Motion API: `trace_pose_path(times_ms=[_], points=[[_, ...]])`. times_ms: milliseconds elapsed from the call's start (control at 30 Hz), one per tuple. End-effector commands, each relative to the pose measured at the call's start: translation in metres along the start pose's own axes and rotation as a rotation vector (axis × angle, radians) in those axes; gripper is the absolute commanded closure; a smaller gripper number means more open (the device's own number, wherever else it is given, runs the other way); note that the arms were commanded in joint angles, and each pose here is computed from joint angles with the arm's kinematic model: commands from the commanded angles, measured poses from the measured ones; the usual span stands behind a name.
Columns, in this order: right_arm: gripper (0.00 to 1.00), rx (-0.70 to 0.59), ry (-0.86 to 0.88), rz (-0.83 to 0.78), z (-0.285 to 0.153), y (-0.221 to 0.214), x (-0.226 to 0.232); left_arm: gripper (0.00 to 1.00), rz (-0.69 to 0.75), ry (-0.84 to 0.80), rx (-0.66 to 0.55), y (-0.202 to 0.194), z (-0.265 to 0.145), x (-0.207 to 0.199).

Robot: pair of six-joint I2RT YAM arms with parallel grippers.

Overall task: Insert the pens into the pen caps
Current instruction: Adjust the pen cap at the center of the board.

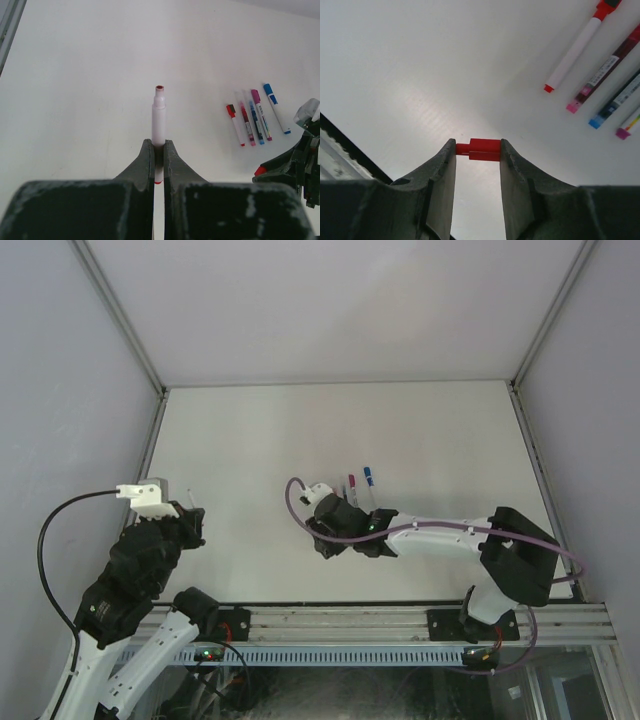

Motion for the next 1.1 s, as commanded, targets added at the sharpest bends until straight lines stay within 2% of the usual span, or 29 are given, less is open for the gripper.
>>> trace_pose_path(times_ms=[0,300,700,833,1067], points=[[1.0,0.008,0.001,-0.267,-0.006,0.008,-0.01,1.0,0.001,-0.017,-0.031,0.009,0.001,-0.004],[1.0,0.2,-0.057,-0.486,0.007,-0.015,-0.022,1.0,-0.001,-0.009,-0.034,0.01,0.001,-0.002],[0.97,0.286,-0.072,-0.568,0.027,-0.022,-0.024,1.0,-0.004,-0.003,-0.036,0.01,0.0,-0.001],[0.92,0.313,-0.084,-0.582,0.032,-0.027,-0.027,1.0,-0.005,0.0,-0.038,0.01,0.0,-0.001],[0.7,0.34,-0.089,-0.583,0.038,-0.034,-0.03,1.0,-0.004,-0.001,-0.034,0.009,0.0,-0.001]])
Point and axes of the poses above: each gripper's point midway between its finger pads, its own z axis out along the fingers, its own x axis along the line the jaws close on, y = z × x, the point moved 1 cm from there along -z, back along the fingers, and after that the axes turned 2 degrees about z, right-handed, at the moved point
